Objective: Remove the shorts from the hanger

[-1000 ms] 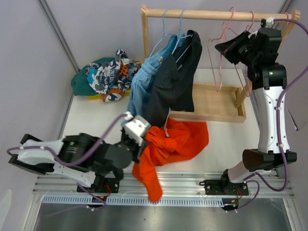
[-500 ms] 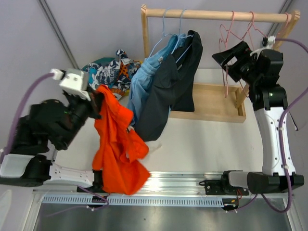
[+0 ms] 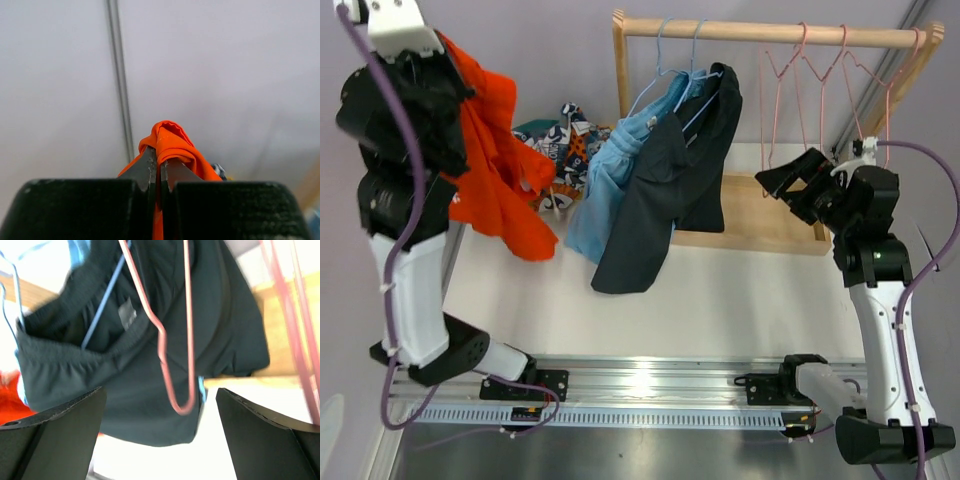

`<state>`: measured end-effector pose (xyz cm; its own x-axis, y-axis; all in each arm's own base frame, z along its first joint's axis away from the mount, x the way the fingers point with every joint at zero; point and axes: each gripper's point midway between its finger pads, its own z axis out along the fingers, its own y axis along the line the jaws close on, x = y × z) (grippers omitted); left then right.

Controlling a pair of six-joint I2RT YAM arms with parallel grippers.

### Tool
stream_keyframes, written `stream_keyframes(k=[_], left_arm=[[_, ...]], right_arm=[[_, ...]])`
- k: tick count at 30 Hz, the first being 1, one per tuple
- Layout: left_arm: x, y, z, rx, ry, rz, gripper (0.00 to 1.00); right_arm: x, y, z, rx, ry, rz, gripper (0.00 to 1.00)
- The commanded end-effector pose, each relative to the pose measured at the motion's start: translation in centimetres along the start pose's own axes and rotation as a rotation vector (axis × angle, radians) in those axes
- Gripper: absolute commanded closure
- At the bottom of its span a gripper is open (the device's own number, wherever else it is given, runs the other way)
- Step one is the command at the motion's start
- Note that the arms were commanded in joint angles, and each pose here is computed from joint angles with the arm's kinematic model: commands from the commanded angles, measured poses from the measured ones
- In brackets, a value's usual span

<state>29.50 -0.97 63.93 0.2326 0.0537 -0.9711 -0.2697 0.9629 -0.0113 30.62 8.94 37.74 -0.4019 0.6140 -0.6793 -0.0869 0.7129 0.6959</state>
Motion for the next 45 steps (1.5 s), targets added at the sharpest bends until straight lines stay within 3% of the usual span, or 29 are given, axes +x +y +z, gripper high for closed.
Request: stream_keyframes(k=[1, 2, 7, 11, 13, 16, 17, 18, 21, 23, 26, 27, 29, 30, 35, 36, 38, 39, 41, 42, 45], left_arm=[[-5.2, -0.2, 3.4, 0.032, -0.248, -0.047, 1.0], [-6.7, -0.4, 4.3, 0.022, -0.322, -0.074, 1.0], [-6.5, -1.7, 11.0, -0.021, -0.473, -0.094, 1.0], [-5.1, -1.5, 14.9, 0.031, -0.511, -0.245, 1.0], [-2.3, -2.4, 17.4, 0.069, -0.473, -0.259, 1.0], [4.7, -4.9, 21.0, 0.109, -0.349, -0.241, 1.0], [11.1, -5.9, 23.0, 0.107, -0.246, -0.224, 1.0], [12.7, -6.0, 23.4, 0.11, -0.233, -0.226, 1.0], [22.7, -6.7, 25.4, 0.139, -0.042, -0.258, 1.0], [31.0, -7.0, 26.0, 0.138, 0.153, -0.287, 0.98], [37.6, -8.4, 24.8, 0.168, 0.339, -0.314, 0.82], [40.2, -8.3, 23.6, 0.153, 0.442, -0.309, 0.51], [42.5, -7.6, 22.2, 0.121, 0.526, -0.33, 0.16], [43.1, -6.5, 21.9, 0.099, 0.551, -0.339, 0.01], [41.8, -6.0, 18.7, 0.105, 0.618, -0.339, 0.01], [38.1, -5.8, 17.9, 0.121, 0.562, -0.347, 0.01], [36.2, -5.3, 16.1, 0.129, 0.55, -0.345, 0.01], [32.1, -4.8, 14.9, 0.144, 0.487, -0.357, 0.0], [30.3, -4.3, 12.7, 0.151, 0.491, -0.351, 0.01], [27.4, -3.9, 11.3, 0.164, 0.452, -0.356, 0.01], [26.8, -3.5, 7.6, 0.189, 0.498, -0.353, 0.01]], right_arm=[[2.0, -0.1, -0.2, -0.082, 0.027, -0.018, 0.01], [2.6, -0.4, -0.2, -0.094, 0.036, -0.013, 0.01], [6.5, -1.5, 0.3, -0.153, 0.109, -0.022, 0.01], [9.5, -2.8, 0.5, -0.161, 0.157, -0.043, 0.01], [10.5, -3.0, 0.4, -0.177, 0.161, -0.057, 0.01], [10.8, -2.5, 0.4, -0.214, 0.145, -0.079, 0.0], [10.6, -2.1, 0.2, -0.234, 0.132, -0.089, 0.01], [10.5, -1.9, 0.1, -0.246, 0.123, -0.094, 0.01], [9.8, -0.4, -0.7, -0.296, 0.095, -0.12, 0.01], [9.3, 0.6, -1.5, -0.326, 0.076, -0.138, 0.01], [8.5, 1.8, -2.6, -0.358, 0.045, -0.16, 0.01], [8.0, 2.4, -3.4, -0.374, 0.025, -0.169, 0.01], [7.7, 2.9, -4.0, -0.383, 0.016, -0.174, 0.01], [7.5, 3.3, -4.6, -0.392, 0.006, -0.175, 0.01], [5.6, 6.4, -7.3, -0.46, -0.043, -0.191, 0.01], [5.2, 7.1, -7.8, -0.477, -0.053, -0.193, 0.01], [3.9, 9.0, -8.9, -0.522, -0.089, -0.197, 0.01], [3.4, 9.7, -9.2, -0.538, -0.099, -0.2, 0.01], [1.8, 11.7, -9.5, -0.573, -0.118, -0.21, 0.01], [1.2, 12.4, -9.6, -0.586, -0.127, -0.214, 0.01], [-1.0, 15.3, -9.5, -0.629, -0.166, -0.24, 0.01]])
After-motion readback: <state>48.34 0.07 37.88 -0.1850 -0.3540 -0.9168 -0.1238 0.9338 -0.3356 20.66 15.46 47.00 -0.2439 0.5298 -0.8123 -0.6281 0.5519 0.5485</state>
